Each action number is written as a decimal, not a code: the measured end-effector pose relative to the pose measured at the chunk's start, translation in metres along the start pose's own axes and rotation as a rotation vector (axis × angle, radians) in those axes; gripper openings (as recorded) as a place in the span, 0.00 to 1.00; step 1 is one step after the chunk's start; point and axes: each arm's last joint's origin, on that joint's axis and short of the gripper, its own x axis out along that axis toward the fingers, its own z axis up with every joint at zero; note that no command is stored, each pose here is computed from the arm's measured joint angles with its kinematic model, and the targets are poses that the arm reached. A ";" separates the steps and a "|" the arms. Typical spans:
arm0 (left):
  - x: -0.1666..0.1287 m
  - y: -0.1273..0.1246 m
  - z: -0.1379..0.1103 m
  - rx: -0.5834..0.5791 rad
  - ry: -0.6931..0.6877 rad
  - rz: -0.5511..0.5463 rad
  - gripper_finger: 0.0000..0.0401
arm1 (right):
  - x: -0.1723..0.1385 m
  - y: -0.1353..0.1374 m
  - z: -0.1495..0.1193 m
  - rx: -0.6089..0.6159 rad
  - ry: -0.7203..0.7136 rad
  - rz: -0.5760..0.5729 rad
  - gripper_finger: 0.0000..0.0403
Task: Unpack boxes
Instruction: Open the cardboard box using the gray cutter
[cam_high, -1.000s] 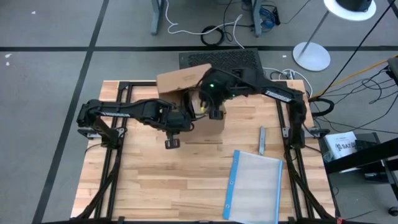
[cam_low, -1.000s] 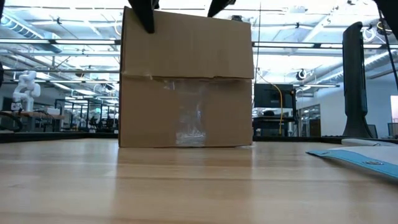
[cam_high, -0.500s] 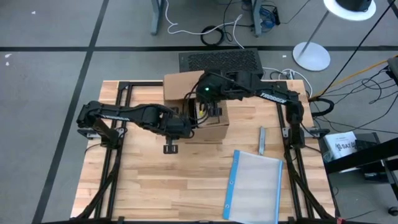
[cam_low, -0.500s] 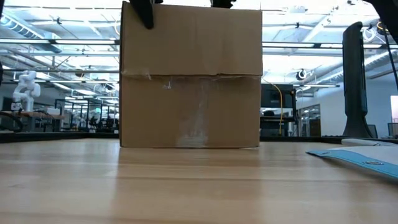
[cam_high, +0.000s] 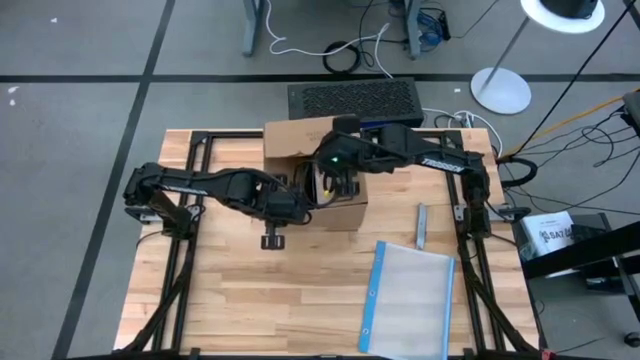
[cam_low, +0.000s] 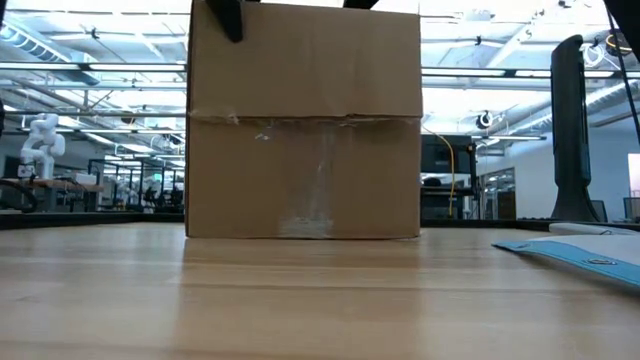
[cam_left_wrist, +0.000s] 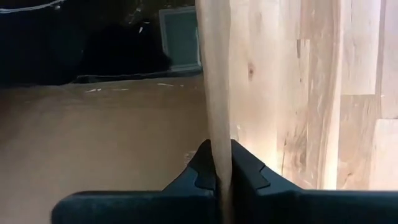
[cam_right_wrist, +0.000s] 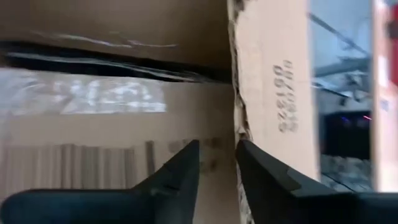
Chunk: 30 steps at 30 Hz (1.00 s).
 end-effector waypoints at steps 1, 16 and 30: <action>0.000 -0.001 0.000 0.002 0.000 -0.003 0.04 | 0.000 -0.001 0.000 0.003 0.005 -0.015 0.29; -0.009 -0.009 0.001 0.009 -0.017 -0.076 0.03 | -0.003 0.001 0.001 0.006 0.010 -0.066 0.44; -0.013 -0.019 -0.002 0.036 0.003 -0.144 0.03 | -0.025 0.036 -0.001 0.070 0.052 -0.044 0.45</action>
